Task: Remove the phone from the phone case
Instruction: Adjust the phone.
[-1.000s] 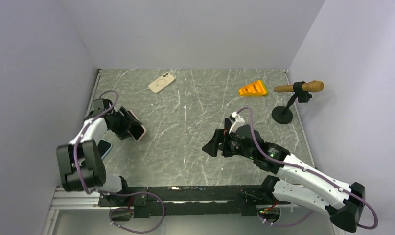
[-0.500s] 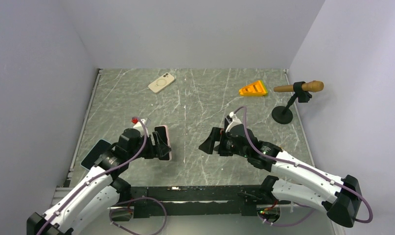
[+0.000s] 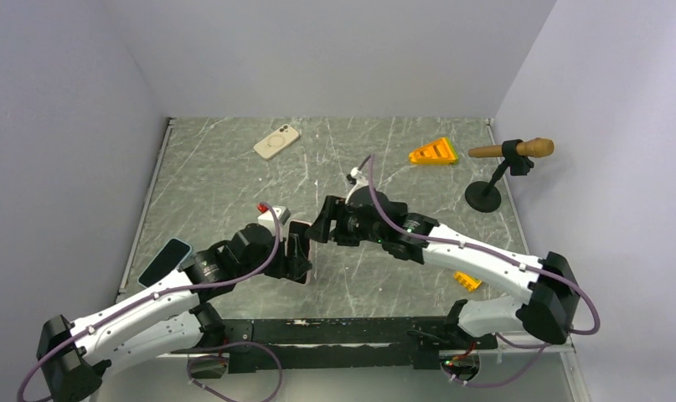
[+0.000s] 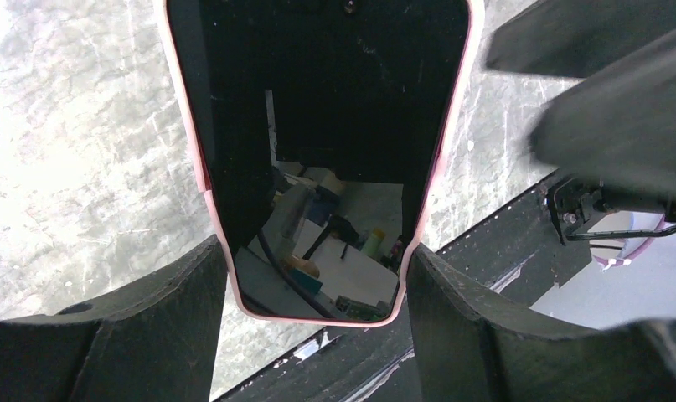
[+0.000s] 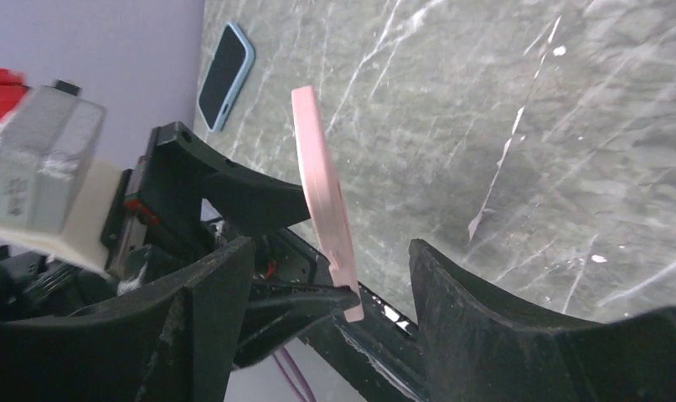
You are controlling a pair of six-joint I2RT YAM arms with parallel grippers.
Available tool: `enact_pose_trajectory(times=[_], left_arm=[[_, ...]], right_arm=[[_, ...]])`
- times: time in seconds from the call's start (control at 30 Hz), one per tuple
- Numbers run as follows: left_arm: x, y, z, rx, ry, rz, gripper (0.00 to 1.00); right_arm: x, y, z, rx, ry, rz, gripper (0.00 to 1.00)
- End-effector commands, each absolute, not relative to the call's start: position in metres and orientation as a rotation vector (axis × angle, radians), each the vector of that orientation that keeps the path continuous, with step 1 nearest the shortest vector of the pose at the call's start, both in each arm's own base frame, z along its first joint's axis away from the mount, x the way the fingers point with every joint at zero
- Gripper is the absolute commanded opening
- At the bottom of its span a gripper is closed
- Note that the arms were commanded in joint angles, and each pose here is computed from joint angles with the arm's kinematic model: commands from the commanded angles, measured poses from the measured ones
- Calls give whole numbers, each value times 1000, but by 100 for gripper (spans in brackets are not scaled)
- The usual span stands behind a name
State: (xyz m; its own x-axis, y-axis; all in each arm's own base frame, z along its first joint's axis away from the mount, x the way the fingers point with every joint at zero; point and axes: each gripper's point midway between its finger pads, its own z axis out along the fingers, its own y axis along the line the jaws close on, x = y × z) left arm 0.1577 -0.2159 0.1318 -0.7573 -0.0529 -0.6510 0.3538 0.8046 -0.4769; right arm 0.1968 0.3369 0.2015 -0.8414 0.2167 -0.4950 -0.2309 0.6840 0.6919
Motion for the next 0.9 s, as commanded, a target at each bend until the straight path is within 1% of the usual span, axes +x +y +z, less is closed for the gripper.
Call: enact_pose_trajectory(times=[0.0,0.07,0.13,0.17,0.27,0.33,0.37,0.43,0.47,0.53,0.57,0.67,0.8,0.87], left_arm=[[168,-232,167,231,2204,-800,0],[165,-235,168,240,2199,-805,0],[162,-237,168,249,2197,-812,0],[161,-238,169,250,2196,-816,0],[159,-240,169,251,2194,-827,0],[158,-240,169,244,2195,-841,0],[156,-241,169,242,2196,-853,5],[154,-241,168,236,2193,-874,37],[153,-241,169,234,2188,-888,51],[151,-240,174,220,2175,-910,79],[151,-239,177,203,2164,-920,89],[156,-229,185,97,2133,-923,99],[165,-194,168,-161,2212,-765,99],[165,-183,155,-214,2264,-702,99]], right_arm=[[193,362,199,-11,2349,1099,70],[193,368,184,-7,2374,1077,67],[192,374,172,-13,2398,1079,56],[188,377,167,-31,2419,1093,49],[187,378,160,-40,2436,1082,23],[189,373,165,-38,2408,1075,5],[189,370,170,-42,2390,1083,0],[193,359,179,-23,2342,1060,0],[193,354,184,-24,2318,1061,0],[194,343,193,-26,2275,1075,0],[195,336,196,-20,2262,1072,0],[204,304,198,35,2235,1012,0],[212,252,181,143,2253,861,0],[214,228,170,193,2267,784,0]])
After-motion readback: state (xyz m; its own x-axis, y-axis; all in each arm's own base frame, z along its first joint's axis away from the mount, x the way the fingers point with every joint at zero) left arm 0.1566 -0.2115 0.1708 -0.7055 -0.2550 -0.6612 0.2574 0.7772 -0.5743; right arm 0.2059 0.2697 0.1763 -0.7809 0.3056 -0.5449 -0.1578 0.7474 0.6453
